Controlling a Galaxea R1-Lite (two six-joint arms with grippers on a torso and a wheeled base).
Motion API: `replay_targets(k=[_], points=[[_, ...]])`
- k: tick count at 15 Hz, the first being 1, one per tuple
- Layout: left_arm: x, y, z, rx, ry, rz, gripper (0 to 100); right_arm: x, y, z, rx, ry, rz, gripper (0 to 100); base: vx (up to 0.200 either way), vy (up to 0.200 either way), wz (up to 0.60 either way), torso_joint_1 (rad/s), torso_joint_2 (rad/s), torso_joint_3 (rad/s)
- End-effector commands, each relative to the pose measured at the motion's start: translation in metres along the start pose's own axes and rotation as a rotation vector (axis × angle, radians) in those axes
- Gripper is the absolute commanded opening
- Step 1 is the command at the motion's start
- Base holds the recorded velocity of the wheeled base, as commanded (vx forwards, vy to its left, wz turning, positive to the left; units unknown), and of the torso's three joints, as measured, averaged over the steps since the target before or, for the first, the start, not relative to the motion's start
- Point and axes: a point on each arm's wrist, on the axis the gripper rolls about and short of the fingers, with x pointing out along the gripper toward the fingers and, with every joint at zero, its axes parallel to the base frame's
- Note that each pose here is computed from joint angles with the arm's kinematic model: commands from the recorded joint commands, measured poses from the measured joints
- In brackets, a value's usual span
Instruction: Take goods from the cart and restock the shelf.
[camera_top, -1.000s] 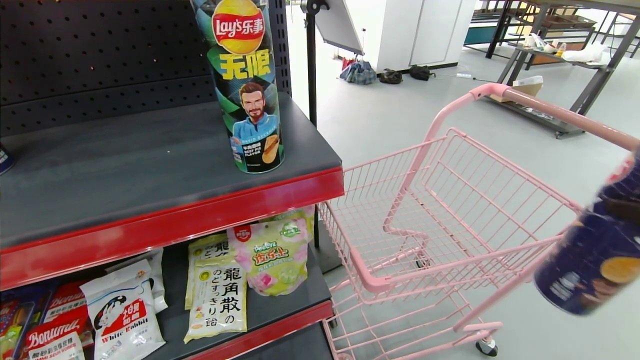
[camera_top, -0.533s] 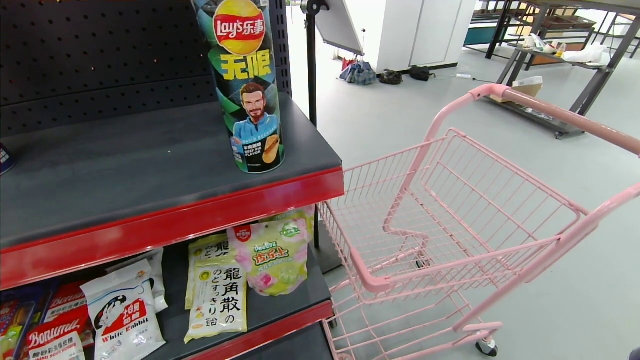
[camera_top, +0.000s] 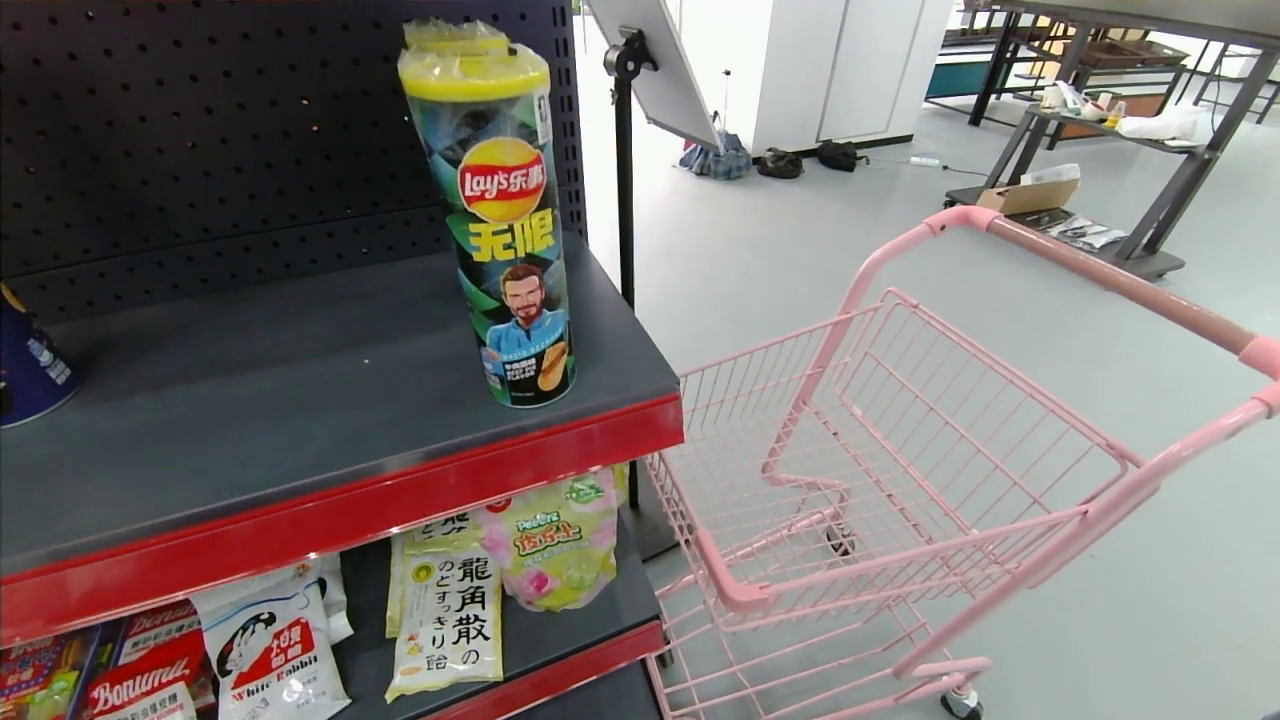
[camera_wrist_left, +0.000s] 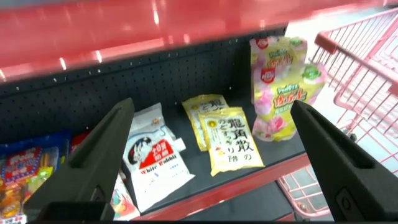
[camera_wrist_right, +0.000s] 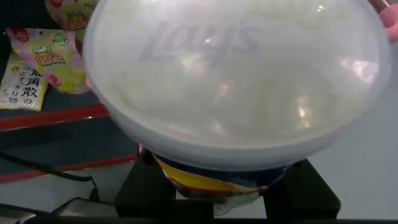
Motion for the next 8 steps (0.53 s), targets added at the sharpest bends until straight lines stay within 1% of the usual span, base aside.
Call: replay_targets(k=[1,5,8], points=[[0.0000,-0.0001,0.0000,-0.001,0.000,-0.003,100,0.0022,0.0001,-0.0009,0.000,0.010,0.004,0,0.000,0.000,0.00,0.168,-0.54,-0.364],[0.0000,-0.0001,0.0000,-0.001,0.000,-0.004,100,0.0056,0.0009,-0.0077,0.002,0.032,0.011,0,0.000,0.000,0.00,0.193,-0.57,-0.373],[0.0000,-0.0001,0.0000,-0.001,0.000,-0.004,100,0.0074,0.0008,-0.0074,0.001,0.040,0.013,0,0.000,0.000,0.00,0.225,-0.59,-0.375]])
